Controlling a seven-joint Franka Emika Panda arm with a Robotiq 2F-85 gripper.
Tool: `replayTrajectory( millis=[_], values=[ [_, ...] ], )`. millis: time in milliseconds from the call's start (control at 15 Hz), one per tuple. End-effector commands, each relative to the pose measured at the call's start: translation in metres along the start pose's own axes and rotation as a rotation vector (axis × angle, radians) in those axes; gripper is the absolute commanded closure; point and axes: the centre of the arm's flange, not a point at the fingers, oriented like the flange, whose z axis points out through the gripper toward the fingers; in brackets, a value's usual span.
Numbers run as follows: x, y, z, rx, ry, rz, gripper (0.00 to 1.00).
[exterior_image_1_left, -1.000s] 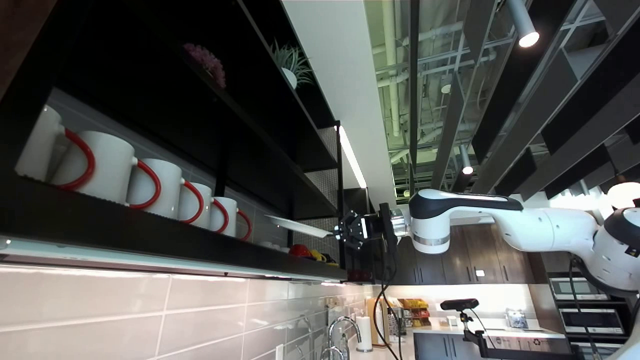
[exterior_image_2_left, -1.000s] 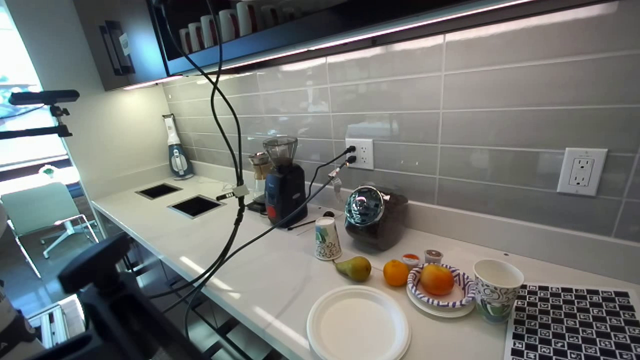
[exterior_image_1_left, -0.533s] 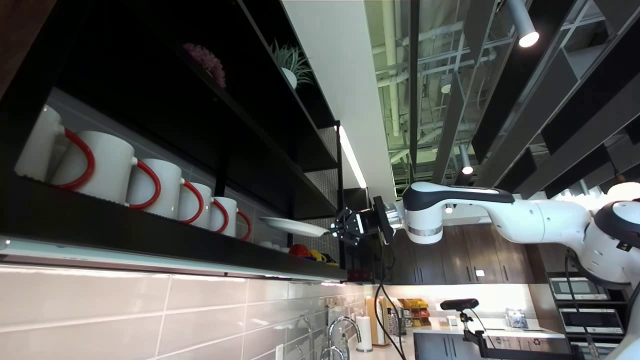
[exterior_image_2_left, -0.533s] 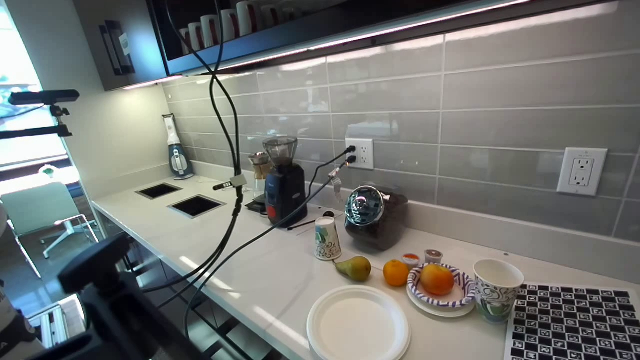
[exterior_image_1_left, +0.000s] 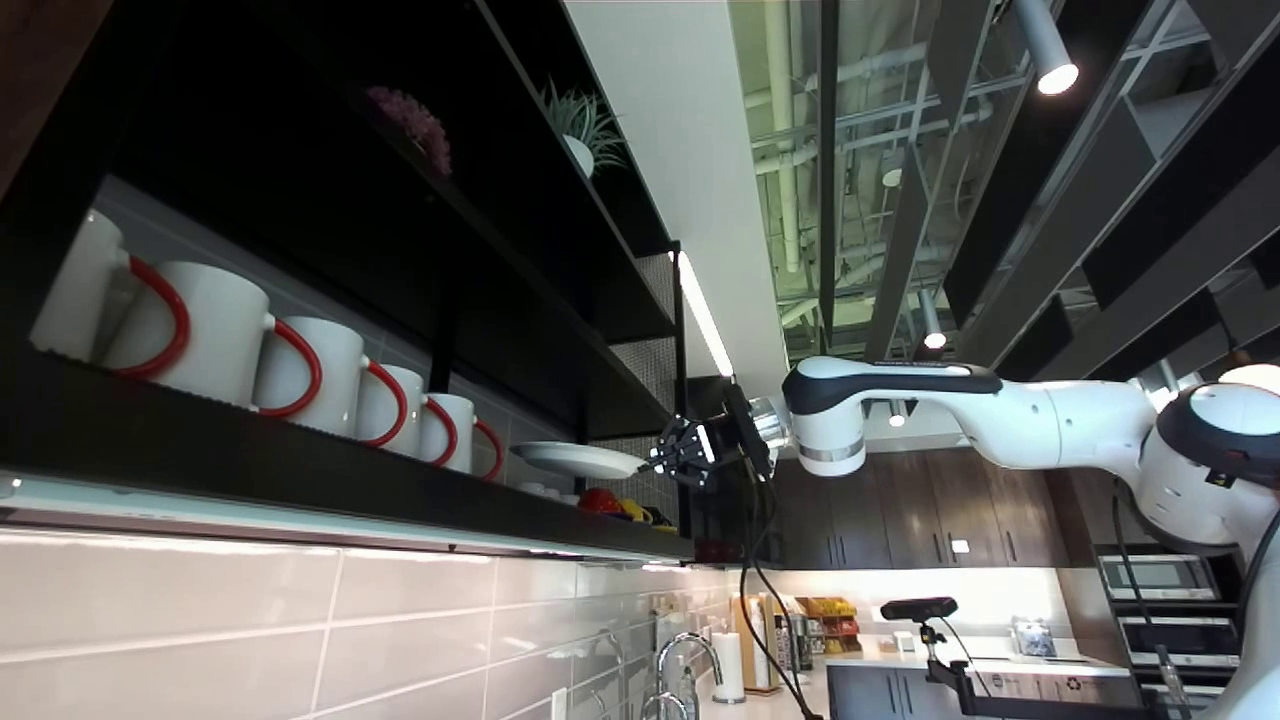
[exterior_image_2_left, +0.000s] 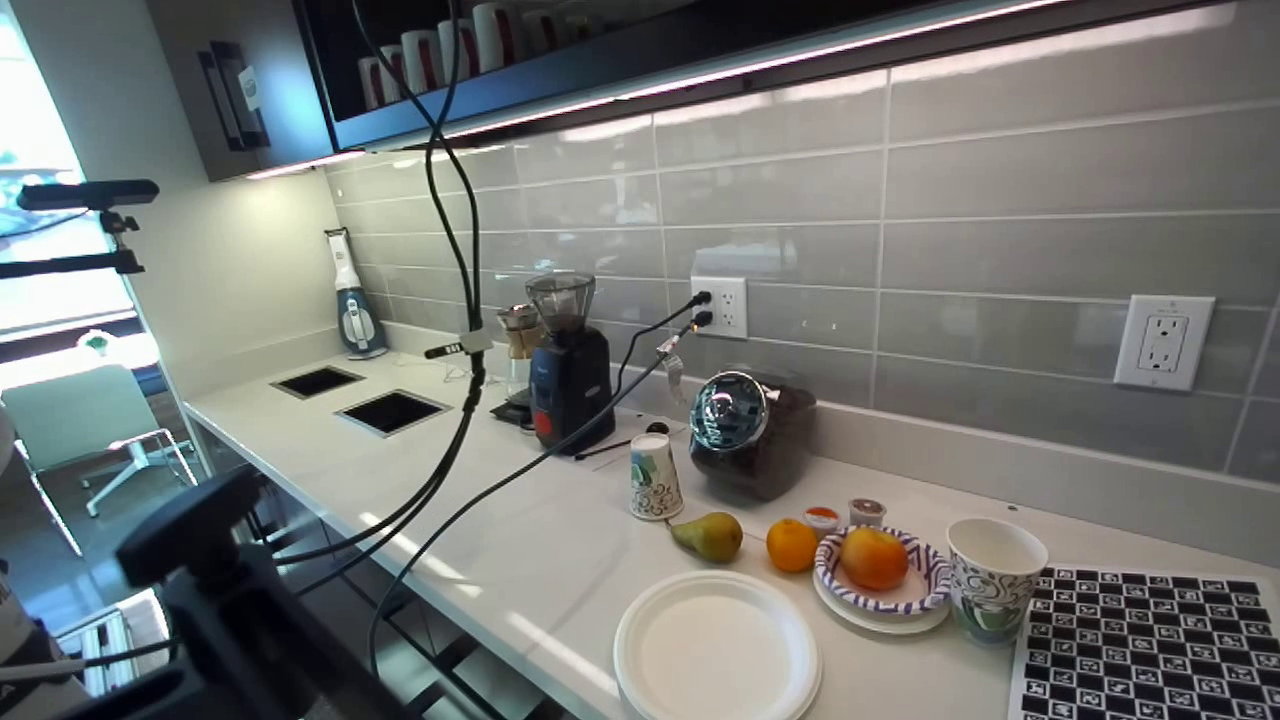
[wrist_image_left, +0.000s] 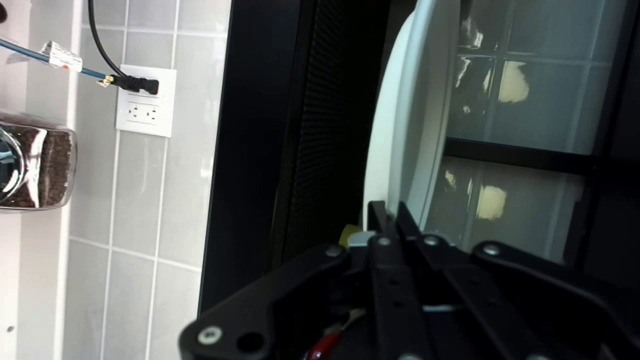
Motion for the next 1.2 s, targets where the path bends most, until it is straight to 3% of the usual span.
replayTrajectory(
  millis=[0, 400, 1133],
  values=[
    [0.013, -0.02, 0.006, -0.073, 0.032, 0.053, 0.99],
    [0.014, -0.027, 0.017, -0.125, -0.007, 0.083, 0.99],
    [0.005, -0.021, 0.063, -0.202, -0.032, 0.004, 0.99]
  ],
)
